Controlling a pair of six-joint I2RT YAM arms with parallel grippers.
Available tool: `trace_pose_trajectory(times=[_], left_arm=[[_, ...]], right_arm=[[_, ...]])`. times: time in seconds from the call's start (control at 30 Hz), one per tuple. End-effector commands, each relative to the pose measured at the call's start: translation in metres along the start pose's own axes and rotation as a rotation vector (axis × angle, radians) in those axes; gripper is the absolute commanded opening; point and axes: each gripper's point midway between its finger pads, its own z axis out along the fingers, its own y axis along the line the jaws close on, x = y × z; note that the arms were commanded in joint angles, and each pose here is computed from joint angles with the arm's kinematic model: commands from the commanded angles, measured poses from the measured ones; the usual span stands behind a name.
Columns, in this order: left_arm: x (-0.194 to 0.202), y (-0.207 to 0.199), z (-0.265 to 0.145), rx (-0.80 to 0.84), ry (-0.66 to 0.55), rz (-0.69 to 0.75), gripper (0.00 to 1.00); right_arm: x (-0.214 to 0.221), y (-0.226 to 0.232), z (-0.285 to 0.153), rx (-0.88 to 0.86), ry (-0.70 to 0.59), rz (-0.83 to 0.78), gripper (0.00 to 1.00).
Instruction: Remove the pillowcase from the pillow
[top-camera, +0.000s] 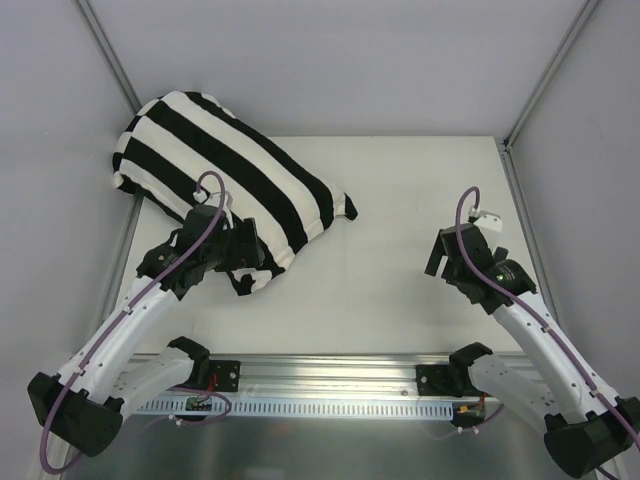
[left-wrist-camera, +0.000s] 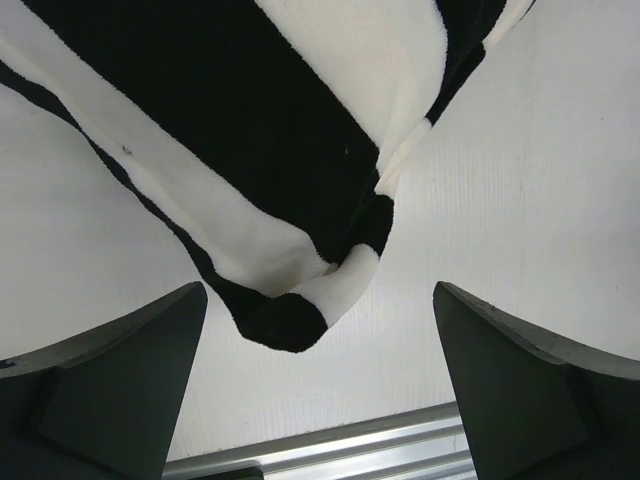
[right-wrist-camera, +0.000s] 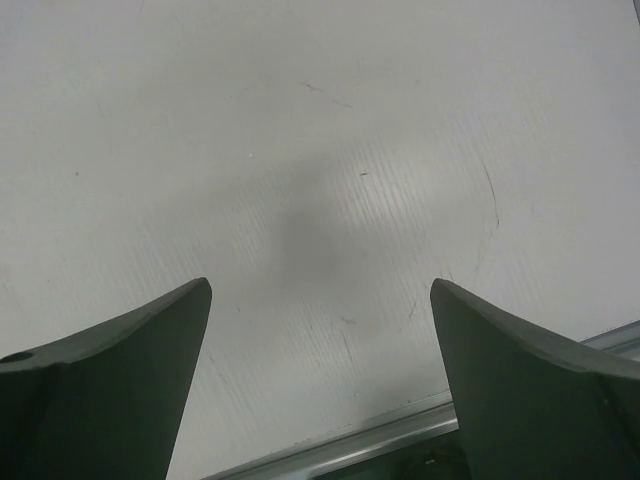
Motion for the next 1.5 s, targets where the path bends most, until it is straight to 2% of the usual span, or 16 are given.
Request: trace_pose_trajectory(times=[0.0,0.13,0.37,0.5,0.6,0.73,0.87,1.0,1.1,1.2,1.23,1.27,1.3,1.33,1.4,1.47], left_arm=[[-0.010,0.002,-0.004,-0.006,-0.068,0.013,0.99],[-0.007,0.008,-0.004,-0.031,-0.079,0.009,0.99],[-0.007,0.010,-0.004,-0.040,-0.089,0.004,0.99],[-0.018,0.003,-0.008,-0.023,-0.100,-0.025,0.99],[-0.028,-0.008,-0.002,0.003,-0.062,-0.014,0.99],[-0.055,-0.010,0.010,0.031,-0.009,-0.086,0.99],[-0.086,-0.022,0.025,0.046,0.009,-0.069,0.99],[-0.097,-0.016,0.055,-0.012,0.055,-0.074,0.99],[-0.090,-0.003,0.084,-0.099,0.108,-0.092,0.97],[-0.077,-0.003,0.105,-0.110,0.177,-0.122,0.70],[-0.070,-0.006,0.113,-0.092,0.216,-0.132,0.36],[-0.071,-0.011,0.115,-0.070,0.226,-0.129,0.09],[-0.070,-0.018,0.116,-0.040,0.245,-0.127,0.00],[-0.068,-0.032,0.114,0.029,0.268,-0.125,0.00],[-0.069,-0.044,0.109,0.048,0.256,-0.097,0.00],[-0.063,-0.077,0.102,0.083,0.243,-0.030,0.00]], right_arm=[[-0.015,0.009,-0.006,-0.053,-0.047,0.014,0.96],[-0.016,0.007,-0.009,-0.065,-0.072,0.043,0.96],[-0.004,0.000,-0.005,-0.020,-0.035,0.072,0.96],[0.000,0.002,-0.005,-0.026,-0.017,0.078,0.96],[0.003,0.003,-0.007,-0.040,-0.005,0.083,0.96],[0.005,0.003,-0.010,-0.060,-0.003,0.089,0.96],[0.006,0.001,-0.014,-0.073,-0.008,0.094,0.96],[0.008,0.002,-0.015,-0.085,-0.003,0.106,0.96],[0.012,0.005,-0.015,-0.102,0.013,0.119,0.96],[0.015,0.009,-0.016,-0.121,0.030,0.131,0.96],[0.015,0.010,-0.017,-0.128,0.029,0.132,0.96],[0.014,0.011,-0.019,-0.139,0.029,0.136,0.96],[0.011,0.011,-0.021,-0.145,0.024,0.136,0.96],[0.011,0.010,-0.023,-0.144,0.027,0.130,0.96],[0.003,0.008,-0.030,-0.147,0.002,0.123,0.96],[-0.007,0.005,-0.037,-0.144,-0.023,0.118,0.96]])
